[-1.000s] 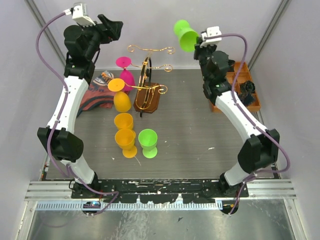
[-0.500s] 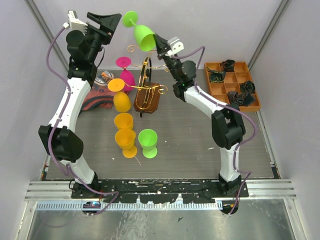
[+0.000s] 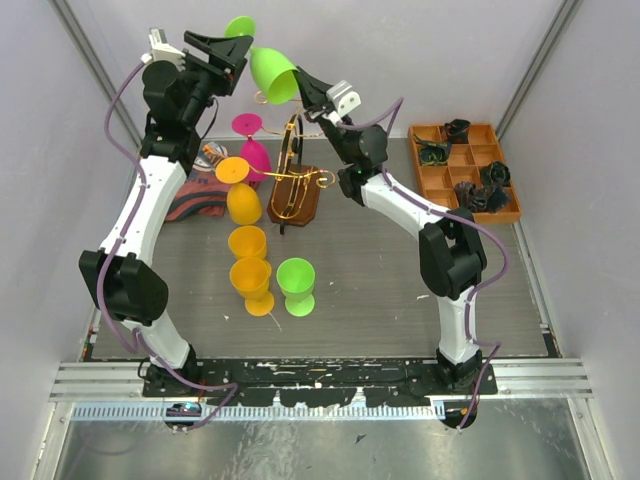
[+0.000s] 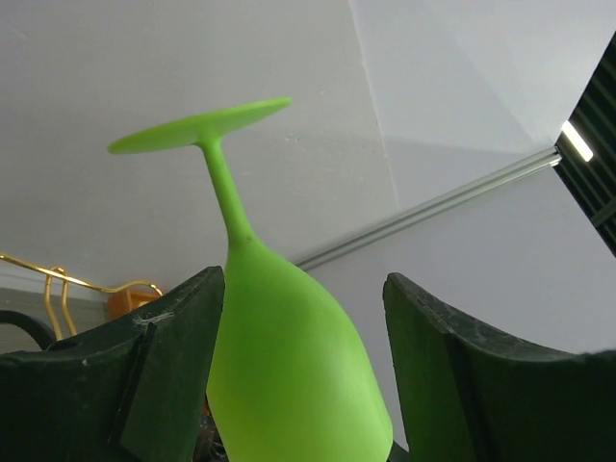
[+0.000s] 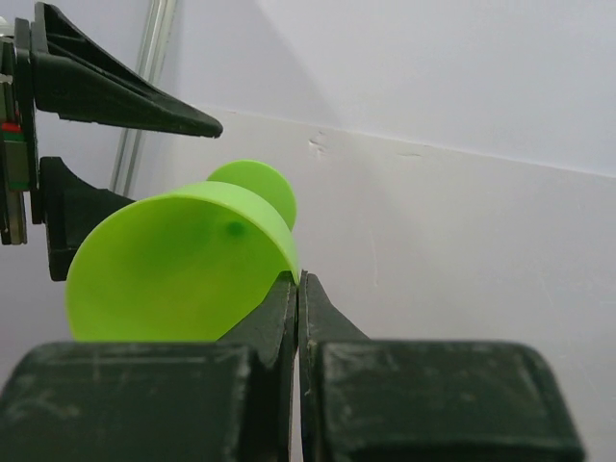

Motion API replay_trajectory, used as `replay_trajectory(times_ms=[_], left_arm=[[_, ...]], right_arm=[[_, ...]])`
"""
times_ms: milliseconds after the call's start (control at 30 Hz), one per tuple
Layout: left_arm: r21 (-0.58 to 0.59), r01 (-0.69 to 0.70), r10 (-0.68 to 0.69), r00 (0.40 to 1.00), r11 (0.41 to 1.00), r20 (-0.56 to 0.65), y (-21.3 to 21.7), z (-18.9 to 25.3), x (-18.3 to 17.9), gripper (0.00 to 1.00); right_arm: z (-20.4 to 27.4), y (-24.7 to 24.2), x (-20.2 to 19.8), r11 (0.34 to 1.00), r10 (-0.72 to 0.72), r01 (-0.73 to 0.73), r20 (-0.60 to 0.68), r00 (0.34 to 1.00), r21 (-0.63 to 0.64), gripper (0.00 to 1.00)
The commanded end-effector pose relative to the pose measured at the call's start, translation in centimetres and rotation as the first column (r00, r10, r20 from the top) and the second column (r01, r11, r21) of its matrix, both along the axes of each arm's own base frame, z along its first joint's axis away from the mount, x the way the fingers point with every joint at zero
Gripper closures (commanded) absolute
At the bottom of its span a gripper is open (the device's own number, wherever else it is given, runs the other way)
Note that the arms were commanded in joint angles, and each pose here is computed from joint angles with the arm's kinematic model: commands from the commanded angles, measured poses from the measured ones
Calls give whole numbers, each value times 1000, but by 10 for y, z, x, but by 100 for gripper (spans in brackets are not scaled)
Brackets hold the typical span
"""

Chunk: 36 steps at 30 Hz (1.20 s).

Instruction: Place the wine glass upside down on the wine glass rack

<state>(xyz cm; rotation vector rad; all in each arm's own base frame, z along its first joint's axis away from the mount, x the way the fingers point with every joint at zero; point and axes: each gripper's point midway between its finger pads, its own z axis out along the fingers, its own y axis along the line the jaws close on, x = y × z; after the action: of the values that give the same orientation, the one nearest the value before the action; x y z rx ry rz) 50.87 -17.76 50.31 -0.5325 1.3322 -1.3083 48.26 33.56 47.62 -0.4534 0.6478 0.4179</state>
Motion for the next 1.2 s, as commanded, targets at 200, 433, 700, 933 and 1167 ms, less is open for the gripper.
replay_trajectory(times_ms=[200,433,700,933,1167], left_arm=[[-32,-1,1,1000,999,-11,2,2,-2,32],[-36,-1,0,1000,999,-17,0,-2,0,44],[-31,-5,4,1000,999,-24,0,-6,1,46],[-7,-21,20,999,1000,-45,2,-13,3,41],[44,-46,49,996,998,-68,5,-19,3,39]], right_arm=[[33,8,-37,998,56,-58,121,991,13,100],[28,13,-45,996,83,-85,109,991,10,100],[29,14,-54,994,108,-110,114,988,19,100],[35,10,-56,994,91,-97,126,988,41,100],[35,6,-55,997,54,-60,131,990,46,100]])
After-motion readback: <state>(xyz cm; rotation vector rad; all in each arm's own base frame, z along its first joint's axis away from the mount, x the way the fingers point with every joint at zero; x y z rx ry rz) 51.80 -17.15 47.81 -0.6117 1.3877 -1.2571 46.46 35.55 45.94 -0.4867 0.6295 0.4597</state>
